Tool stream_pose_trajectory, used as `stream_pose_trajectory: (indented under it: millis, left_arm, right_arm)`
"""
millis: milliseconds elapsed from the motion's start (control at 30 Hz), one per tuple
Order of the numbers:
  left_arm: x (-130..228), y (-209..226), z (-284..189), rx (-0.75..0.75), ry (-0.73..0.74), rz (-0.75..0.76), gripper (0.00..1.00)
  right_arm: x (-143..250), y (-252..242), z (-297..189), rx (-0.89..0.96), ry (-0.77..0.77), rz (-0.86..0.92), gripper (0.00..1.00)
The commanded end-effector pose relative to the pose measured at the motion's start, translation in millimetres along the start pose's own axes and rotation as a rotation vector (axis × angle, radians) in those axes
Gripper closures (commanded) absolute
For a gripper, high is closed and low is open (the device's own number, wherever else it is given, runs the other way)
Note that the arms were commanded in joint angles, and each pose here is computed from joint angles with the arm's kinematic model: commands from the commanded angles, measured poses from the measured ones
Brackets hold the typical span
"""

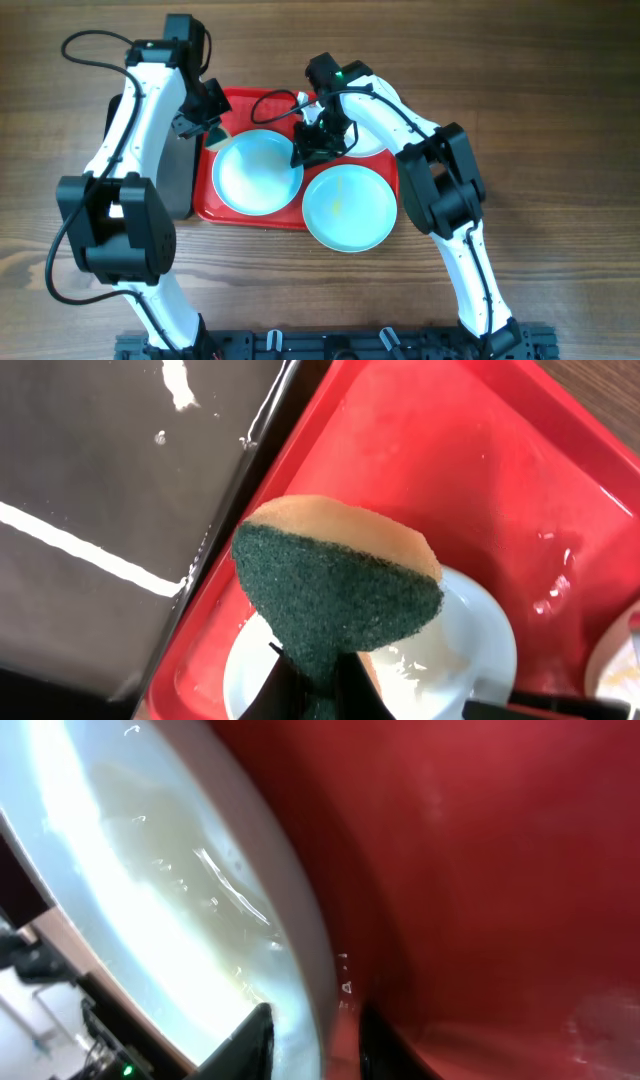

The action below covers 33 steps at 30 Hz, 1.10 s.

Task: Clean dirty plates on tray and stack at the side
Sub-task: 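Lift the cleaned plate off the red tray with the right gripper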

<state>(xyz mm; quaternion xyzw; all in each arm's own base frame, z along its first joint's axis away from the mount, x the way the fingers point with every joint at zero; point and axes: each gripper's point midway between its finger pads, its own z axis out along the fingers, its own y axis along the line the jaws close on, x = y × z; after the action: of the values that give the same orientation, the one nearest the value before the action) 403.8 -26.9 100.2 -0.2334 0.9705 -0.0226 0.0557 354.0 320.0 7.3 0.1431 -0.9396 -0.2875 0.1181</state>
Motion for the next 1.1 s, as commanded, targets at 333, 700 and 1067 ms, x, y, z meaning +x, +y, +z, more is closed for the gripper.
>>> stream_pose_trajectory:
  millis: [333,700,1067]
  left_arm:
    - [-10.7,-0.7,-13.1,0.052,-0.019,0.04,0.96]
    - [-12.3,2.2,-13.0,0.035,-0.028,0.04,0.96]
    - [-25.2,27.9,-13.4,0.007,-0.041,-0.021,0.96]
  right_arm:
    - [15.6,-42.8,32.3,0.238,0.016,0.21,0.91]
    - [-7.2,-32.3,17.0,0.346,-0.138,0.15,0.96]
    - [-21.4,-8.9,-103.0,0.581,-0.459,0.054,0.96]
